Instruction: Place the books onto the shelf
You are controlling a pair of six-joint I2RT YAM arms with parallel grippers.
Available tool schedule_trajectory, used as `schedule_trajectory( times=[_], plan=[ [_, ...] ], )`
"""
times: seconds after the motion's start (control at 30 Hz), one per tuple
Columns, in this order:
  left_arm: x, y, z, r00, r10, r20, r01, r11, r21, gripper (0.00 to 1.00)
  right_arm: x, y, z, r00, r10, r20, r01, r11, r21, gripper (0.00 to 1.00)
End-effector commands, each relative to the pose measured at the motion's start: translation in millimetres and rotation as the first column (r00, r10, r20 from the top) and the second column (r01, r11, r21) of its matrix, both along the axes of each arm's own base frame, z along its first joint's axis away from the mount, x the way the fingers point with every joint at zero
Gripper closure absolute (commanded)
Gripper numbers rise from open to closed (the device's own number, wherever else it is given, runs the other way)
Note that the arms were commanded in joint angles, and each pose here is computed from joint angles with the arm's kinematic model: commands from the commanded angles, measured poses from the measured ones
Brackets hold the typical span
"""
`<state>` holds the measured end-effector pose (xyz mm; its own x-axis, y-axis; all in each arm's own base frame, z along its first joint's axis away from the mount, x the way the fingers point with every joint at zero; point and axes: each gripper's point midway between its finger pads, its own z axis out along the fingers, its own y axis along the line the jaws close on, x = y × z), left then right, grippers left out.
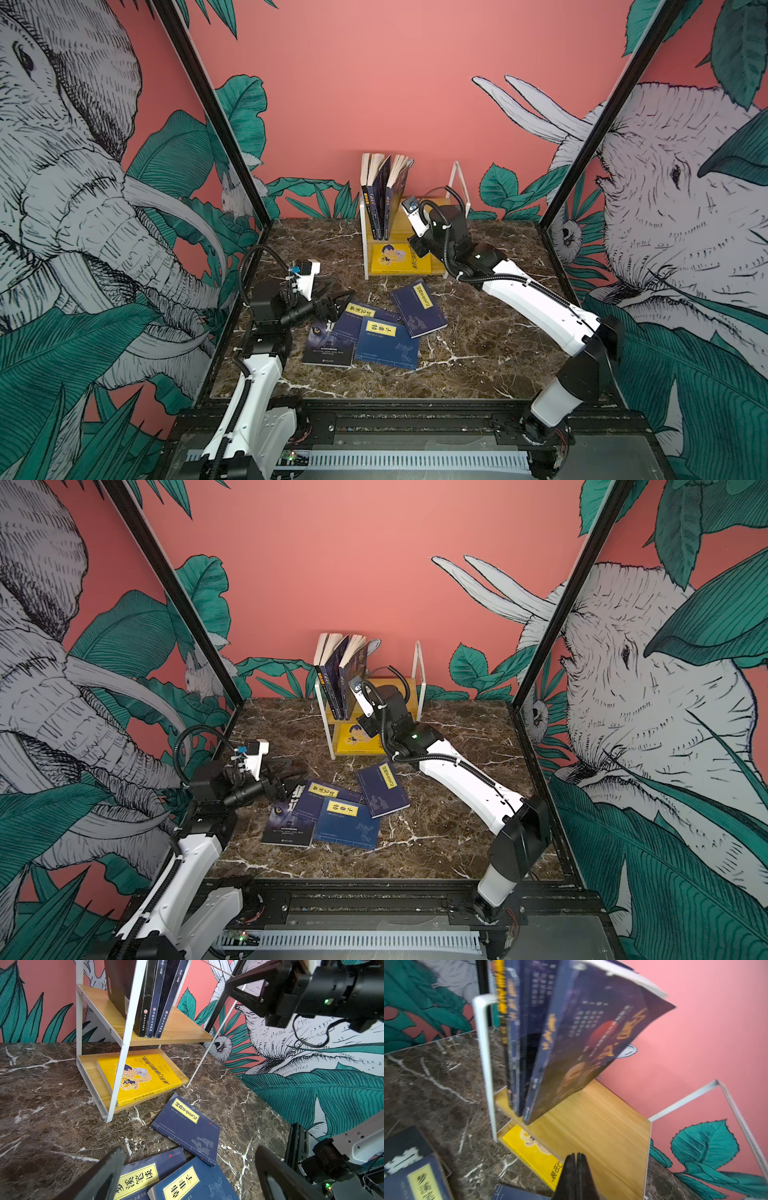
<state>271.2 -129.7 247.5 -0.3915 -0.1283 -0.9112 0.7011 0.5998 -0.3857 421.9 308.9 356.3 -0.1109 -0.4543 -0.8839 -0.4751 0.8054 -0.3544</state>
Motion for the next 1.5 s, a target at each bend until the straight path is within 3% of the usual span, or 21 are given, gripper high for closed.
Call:
schedule_trajectory(
  times=[0.0, 0.2, 0.67, 1.07, 1.47],
  plan=[
    [-5.4, 0.2, 2.4, 1.0, -0.008, 0.026, 0.008, 1.0, 0.006, 0.0, 26.6, -2.4, 23.9, 0.995, -0.088, 0.057, 0.083, 0.993, 0.081, 0.99],
    [-4.6, 0.3, 2.7, 1.0, -0.007, 0.023, 0.007, 1.0, 0.009, 0.0, 71.3, 6.0, 38.5, 0.981, -0.166, 0.101, 0.155, 0.982, 0.11, 1.0],
    [-4.9, -1.5, 1.1, 1.0, -0.013, 0.017, 0.013, 1.0, 0.012, 0.0, 125.0, 28.7, 49.2, 0.973, -0.153, 0.172, 0.118, 0.973, 0.199, 1.0],
    [-4.8, -2.8, 2.3, 1.0, -0.016, 0.022, 0.016, 1.0, 0.005, 0.0, 140.1, 60.7, 75.3, 0.933, 0.073, 0.353, -0.171, 0.952, 0.255, 1.0],
    [-3.9, -2.3, -0.2, 1.0, -0.014, 0.009, 0.014, 1.0, 0.012, 0.01, 142.7, 82.5, 82.9, 0.891, 0.149, 0.429, -0.305, 0.896, 0.322, 1.0]
  ],
)
